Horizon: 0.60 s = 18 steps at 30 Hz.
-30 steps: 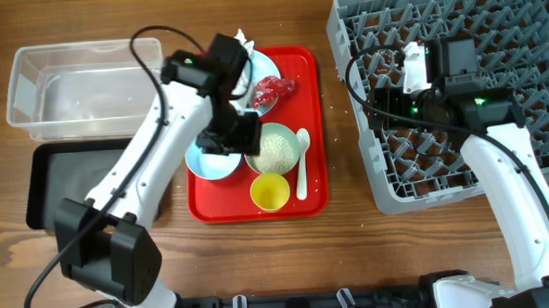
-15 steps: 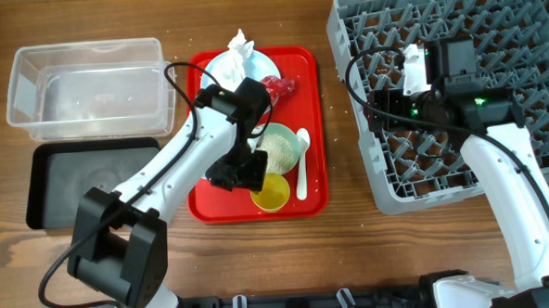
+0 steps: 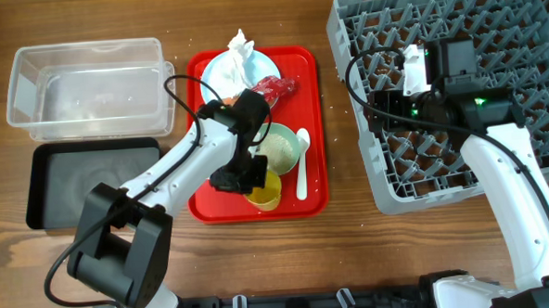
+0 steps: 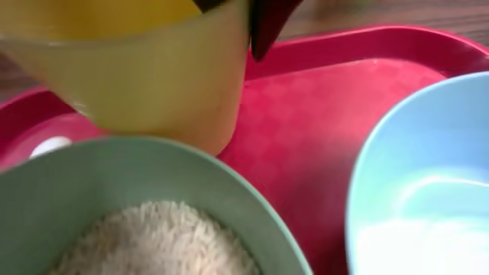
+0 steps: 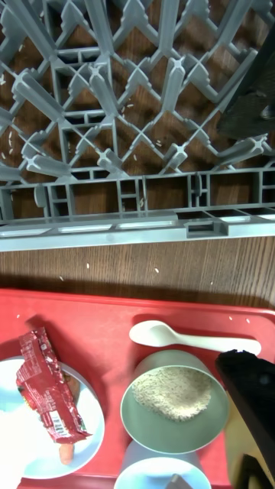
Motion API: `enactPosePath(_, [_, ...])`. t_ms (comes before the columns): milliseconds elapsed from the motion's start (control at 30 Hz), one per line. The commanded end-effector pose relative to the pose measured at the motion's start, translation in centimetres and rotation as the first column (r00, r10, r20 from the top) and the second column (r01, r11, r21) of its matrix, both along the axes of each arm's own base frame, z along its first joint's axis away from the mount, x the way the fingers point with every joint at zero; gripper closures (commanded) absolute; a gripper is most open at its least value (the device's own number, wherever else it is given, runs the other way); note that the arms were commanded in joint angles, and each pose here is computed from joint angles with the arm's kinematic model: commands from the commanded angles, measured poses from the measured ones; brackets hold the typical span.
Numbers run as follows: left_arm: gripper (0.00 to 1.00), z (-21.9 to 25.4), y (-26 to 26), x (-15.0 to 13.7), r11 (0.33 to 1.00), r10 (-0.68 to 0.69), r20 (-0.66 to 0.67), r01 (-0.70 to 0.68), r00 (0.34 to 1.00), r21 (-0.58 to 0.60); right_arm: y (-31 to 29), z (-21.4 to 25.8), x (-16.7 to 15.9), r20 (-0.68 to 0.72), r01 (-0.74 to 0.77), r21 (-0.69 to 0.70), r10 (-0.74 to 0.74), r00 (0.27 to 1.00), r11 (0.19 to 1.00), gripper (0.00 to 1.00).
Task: Sort waste into correct bins and load items into the dishwasher rack
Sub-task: 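Grasp the yellow cup with the left gripper and lift it, then hand the yellow cup from the left gripper to the right gripper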
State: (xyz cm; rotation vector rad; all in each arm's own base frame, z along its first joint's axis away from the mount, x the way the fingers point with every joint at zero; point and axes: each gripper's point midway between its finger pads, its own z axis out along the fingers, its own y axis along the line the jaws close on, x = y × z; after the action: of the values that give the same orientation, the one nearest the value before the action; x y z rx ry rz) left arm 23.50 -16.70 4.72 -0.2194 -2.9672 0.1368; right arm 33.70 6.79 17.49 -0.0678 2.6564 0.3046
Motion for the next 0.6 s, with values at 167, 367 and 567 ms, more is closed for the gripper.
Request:
enactPosePath(167, [0.96,8.5,-4.7,2.7,0.891,0.021,0.039,-0.002,0.999,-0.454,2.8,1.1,-0.3,0.009,-0.076,0.155,0.075,0.997,0.985,0.14])
enactPosePath(367, [0.96,20.7,-2.6,6.5,0.372,0.121,0.118,0.065,0.986,-0.926,11.2,10.4,-0.5,0.364,-0.499,0.538,0.347,0.864,0.679,0.13])
enactPosePath(567, [0.96,26.1,-0.9,7.2,0.071,0.156,0.212,0.203,0.965,-0.977,14.4,18.0,-1.7,0.658,-0.770,0.489,0.407,0.634,0.410,0.00])
